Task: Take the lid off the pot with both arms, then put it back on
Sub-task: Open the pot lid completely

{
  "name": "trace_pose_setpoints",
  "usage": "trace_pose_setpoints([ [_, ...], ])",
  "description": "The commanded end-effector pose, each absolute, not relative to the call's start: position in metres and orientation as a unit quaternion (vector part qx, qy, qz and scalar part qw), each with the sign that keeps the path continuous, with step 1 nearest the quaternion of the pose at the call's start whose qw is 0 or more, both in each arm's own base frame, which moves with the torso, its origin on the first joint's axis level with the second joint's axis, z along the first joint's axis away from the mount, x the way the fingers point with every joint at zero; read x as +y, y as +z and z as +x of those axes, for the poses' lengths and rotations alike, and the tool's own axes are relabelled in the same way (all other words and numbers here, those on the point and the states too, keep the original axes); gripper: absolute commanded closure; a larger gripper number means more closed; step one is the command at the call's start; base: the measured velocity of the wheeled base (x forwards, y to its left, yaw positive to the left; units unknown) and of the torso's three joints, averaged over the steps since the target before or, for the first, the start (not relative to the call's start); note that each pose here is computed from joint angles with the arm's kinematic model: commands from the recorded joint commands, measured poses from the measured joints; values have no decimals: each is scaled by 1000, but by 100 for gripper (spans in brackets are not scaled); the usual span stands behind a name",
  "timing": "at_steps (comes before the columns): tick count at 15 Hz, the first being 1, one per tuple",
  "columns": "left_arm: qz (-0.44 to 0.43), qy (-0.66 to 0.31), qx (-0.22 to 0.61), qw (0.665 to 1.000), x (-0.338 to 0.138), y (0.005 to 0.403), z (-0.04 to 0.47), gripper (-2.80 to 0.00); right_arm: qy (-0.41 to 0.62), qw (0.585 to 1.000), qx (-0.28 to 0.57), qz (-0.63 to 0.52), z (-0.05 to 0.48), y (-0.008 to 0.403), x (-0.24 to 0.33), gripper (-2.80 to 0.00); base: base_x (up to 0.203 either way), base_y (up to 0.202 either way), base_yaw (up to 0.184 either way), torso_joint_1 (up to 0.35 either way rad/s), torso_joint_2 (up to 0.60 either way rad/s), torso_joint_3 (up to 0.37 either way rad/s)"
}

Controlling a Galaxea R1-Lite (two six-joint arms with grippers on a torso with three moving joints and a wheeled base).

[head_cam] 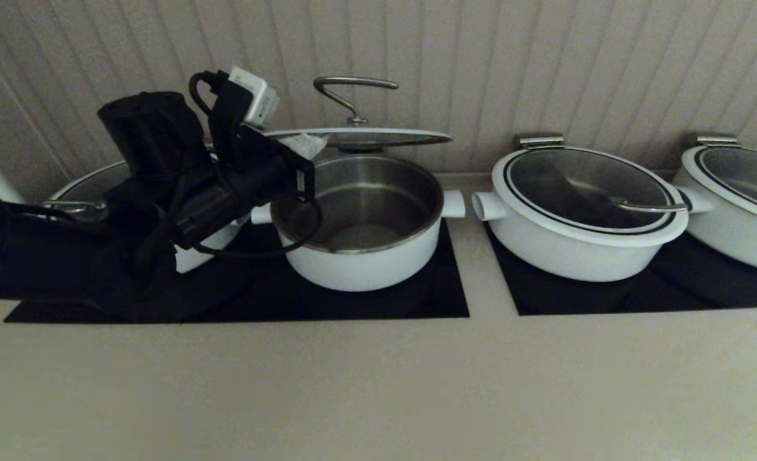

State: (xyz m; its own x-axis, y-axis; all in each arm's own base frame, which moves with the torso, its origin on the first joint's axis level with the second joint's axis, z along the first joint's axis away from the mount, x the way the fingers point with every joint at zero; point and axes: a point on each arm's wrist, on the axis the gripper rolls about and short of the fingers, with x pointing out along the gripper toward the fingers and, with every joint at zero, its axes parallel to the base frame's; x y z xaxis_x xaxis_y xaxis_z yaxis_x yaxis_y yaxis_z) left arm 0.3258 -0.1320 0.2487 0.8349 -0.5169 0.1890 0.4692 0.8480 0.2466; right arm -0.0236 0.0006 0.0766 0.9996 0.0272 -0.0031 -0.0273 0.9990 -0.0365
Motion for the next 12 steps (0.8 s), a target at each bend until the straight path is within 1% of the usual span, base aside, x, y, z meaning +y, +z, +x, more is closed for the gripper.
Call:
trace_pose_setpoints([
  [1, 99, -256, -137, 952, -133, 246, 331, 0, 14, 1000, 2, -18, -23, 76, 1, 0, 0, 0, 0, 0, 0, 0],
  [9, 110, -234, -182, 949, -128, 258, 344, 0, 14, 1000, 2, -18, -23, 77, 1, 0, 0, 0, 0, 0, 0, 0],
  [12, 107, -228, -212, 944, -130, 266, 352, 0, 14, 1000, 3, -18, -23, 76, 1, 0, 0, 0, 0, 0, 0, 0],
])
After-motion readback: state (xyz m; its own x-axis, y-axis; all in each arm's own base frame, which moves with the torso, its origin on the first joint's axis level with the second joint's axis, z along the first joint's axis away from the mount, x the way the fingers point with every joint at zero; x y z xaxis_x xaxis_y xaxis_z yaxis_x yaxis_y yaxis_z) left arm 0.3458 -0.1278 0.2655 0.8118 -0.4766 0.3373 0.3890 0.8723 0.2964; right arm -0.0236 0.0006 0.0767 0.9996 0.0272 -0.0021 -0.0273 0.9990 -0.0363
